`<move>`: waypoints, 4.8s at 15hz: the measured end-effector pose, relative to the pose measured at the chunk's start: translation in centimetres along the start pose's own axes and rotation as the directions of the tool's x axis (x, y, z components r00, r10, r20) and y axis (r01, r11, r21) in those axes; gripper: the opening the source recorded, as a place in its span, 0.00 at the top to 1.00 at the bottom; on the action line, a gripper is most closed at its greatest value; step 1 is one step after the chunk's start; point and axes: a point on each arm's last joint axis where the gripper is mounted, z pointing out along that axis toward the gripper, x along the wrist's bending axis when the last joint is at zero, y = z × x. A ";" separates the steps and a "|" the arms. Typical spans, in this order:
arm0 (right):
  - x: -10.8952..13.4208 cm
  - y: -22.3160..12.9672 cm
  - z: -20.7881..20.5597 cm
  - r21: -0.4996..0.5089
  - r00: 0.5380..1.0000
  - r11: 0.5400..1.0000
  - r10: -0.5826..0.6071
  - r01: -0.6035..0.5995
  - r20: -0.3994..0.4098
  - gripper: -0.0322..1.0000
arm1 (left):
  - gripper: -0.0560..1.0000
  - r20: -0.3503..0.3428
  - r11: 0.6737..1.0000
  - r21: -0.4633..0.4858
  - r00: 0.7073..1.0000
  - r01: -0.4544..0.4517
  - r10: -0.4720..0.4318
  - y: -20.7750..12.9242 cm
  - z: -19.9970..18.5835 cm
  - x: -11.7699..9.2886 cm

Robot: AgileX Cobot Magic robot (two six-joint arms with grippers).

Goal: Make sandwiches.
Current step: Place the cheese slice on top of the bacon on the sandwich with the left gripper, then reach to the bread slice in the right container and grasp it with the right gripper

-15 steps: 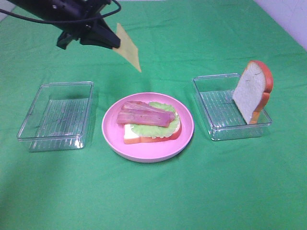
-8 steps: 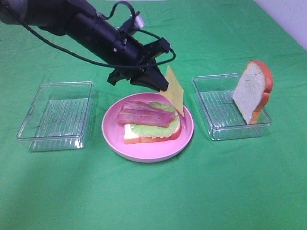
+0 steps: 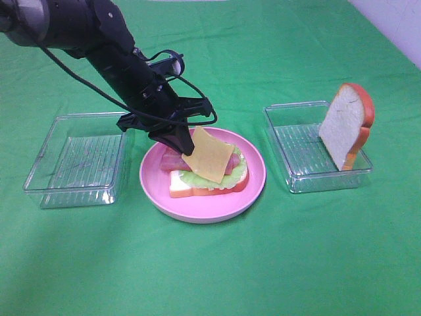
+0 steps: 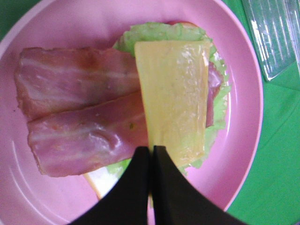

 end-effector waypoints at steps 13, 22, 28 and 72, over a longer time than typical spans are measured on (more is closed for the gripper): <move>0.0 0.0 0.0 0.000 1.000 1.000 0.001 -0.001 -0.002 0.25 | 0.21 -0.068 0.963 -0.050 0.963 -0.266 0.262 4.3 -8.3 -4.3; 0.0 0.0 0.0 0.000 1.000 1.000 0.009 -0.009 -0.003 0.25 | 0.21 -0.425 0.869 -0.295 0.869 -0.397 0.253 2.2 -23.6 -7.5; -0.1 0.0 0.0 0.001 0.999 0.999 0.040 -0.040 0.010 0.25 | 0.21 -0.426 0.881 -0.283 0.873 -0.379 0.239 -7.0 -28.6 -7.7; -17.3 17.7 31.3 0.608 0.869 0.627 0.420 -0.486 0.262 0.26 | 0.22 -0.451 0.592 -0.665 0.876 -0.456 0.169 -41.2 -24.9 2.2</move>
